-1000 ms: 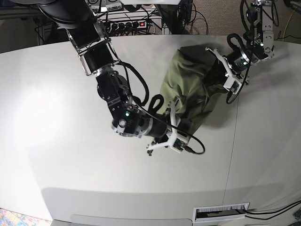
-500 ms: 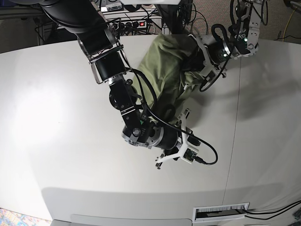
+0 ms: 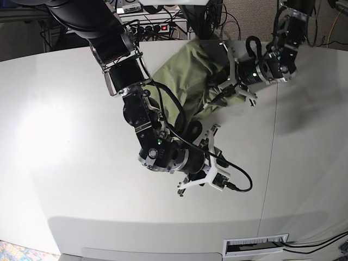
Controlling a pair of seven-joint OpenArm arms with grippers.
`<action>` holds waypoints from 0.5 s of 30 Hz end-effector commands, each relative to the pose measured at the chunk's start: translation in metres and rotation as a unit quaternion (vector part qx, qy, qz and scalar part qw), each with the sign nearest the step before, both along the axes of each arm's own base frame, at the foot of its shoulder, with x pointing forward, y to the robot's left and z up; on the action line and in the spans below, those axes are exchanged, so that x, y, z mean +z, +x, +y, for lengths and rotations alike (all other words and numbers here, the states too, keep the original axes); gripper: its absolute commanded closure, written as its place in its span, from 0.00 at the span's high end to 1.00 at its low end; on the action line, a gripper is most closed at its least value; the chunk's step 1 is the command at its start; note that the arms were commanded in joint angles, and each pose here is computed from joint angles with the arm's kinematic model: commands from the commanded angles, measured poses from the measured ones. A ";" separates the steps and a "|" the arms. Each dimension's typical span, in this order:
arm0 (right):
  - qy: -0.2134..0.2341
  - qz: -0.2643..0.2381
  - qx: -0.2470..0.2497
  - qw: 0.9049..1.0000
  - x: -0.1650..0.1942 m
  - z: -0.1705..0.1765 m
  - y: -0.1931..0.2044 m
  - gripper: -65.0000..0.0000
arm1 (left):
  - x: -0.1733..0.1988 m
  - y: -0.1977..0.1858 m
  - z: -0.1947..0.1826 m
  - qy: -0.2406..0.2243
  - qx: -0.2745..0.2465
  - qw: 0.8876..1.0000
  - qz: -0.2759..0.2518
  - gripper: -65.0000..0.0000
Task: Fold the T-shirt properly
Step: 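Spread the shirt flat by pulling its ends apart with both grippers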
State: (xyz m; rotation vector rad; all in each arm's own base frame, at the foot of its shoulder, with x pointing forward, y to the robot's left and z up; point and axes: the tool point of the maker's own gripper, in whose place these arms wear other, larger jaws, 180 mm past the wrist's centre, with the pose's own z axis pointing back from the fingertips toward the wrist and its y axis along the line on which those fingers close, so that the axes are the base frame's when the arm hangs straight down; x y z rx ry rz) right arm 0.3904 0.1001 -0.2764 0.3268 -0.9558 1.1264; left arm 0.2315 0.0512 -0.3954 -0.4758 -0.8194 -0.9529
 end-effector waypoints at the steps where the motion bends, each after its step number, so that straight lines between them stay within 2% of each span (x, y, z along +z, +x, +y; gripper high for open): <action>1: 0.021 -0.027 0.006 0.999 0.027 0.008 0.006 0.21 | 0.003 0.011 0.013 0.026 0.003 0.999 -0.019 0.00; 5: 0.024 -0.016 -0.006 1.000 0.028 0.000 0.008 0.21 | 0.012 0.032 0.030 0.054 -0.003 0.997 -0.054 0.00; 11: 0.094 0.036 -0.042 0.994 0.039 -0.022 0.016 0.21 | 0.018 0.058 0.050 0.080 0.000 0.993 -0.084 0.00; 15: 0.101 0.059 -0.070 0.991 0.037 -0.041 0.022 0.21 | 0.025 0.074 0.057 0.099 -0.001 0.989 -0.107 0.00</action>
